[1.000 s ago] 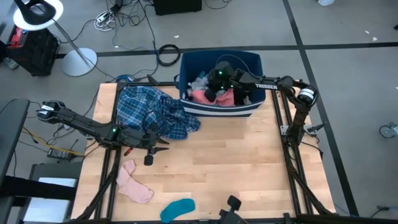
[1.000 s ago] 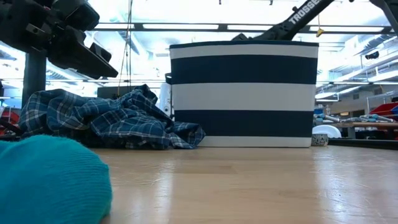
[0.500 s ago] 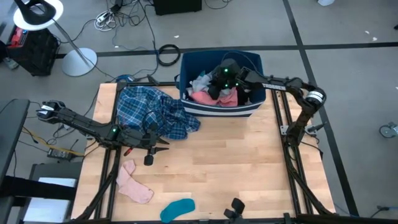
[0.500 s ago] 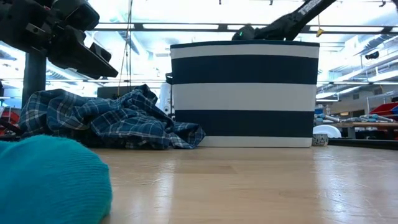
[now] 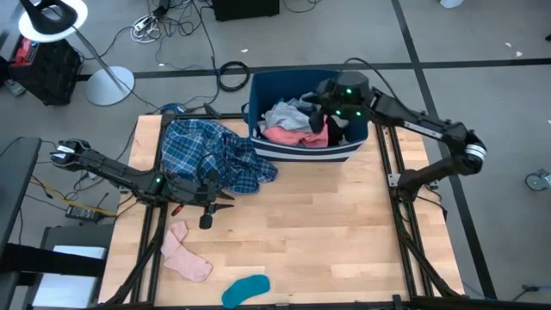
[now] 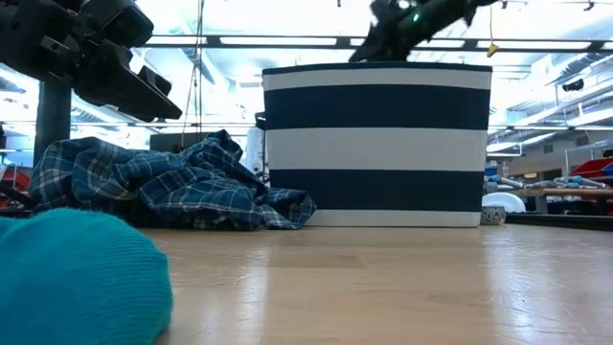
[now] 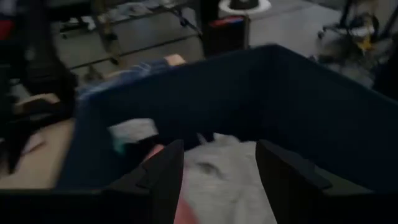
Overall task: Sort clothes
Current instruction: Put the blue and white shirt into the blue bin
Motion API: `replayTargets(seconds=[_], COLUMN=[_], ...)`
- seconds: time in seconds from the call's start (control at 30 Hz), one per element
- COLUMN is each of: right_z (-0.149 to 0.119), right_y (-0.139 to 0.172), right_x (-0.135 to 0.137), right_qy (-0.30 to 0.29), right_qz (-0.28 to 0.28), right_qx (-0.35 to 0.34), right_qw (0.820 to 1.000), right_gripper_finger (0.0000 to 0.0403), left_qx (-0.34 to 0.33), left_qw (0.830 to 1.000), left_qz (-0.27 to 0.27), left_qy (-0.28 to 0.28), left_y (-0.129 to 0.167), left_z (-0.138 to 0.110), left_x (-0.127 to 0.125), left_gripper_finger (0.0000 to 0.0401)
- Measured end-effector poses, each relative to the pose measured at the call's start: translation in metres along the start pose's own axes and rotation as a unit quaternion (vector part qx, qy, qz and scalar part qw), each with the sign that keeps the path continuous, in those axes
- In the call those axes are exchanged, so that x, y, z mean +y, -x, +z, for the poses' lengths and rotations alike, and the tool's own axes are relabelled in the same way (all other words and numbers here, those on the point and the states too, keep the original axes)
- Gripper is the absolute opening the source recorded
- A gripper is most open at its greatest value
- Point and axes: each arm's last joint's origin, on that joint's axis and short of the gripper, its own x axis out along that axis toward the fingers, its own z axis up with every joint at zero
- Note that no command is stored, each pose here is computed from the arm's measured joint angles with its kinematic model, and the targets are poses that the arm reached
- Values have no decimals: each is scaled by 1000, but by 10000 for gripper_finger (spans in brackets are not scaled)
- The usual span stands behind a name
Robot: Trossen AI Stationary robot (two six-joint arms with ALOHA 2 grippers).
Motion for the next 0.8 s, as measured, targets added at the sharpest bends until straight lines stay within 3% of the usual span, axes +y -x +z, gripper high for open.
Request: replayTargets(seconds=[0.33, 0.53, 0.8], right_z=[11, 4, -10], right_y=[44, 52, 55], right_x=[55, 87, 106], right_qy=[55, 75, 81], right_qz=[94, 160, 165], right_qx=[-35, -12, 48], right_qw=[993, 984, 982], right_gripper_finger=[197, 194, 193], left_qx=[-4, -4, -13], left_qw=[1000, 1000, 1000], left_qz=[0, 0, -1], left_qy=[1, 1, 3], left_y=[0, 0, 0], left_z=[1, 1, 3], left_x=[0, 0, 0], left_gripper_finger=[106, 106, 106])
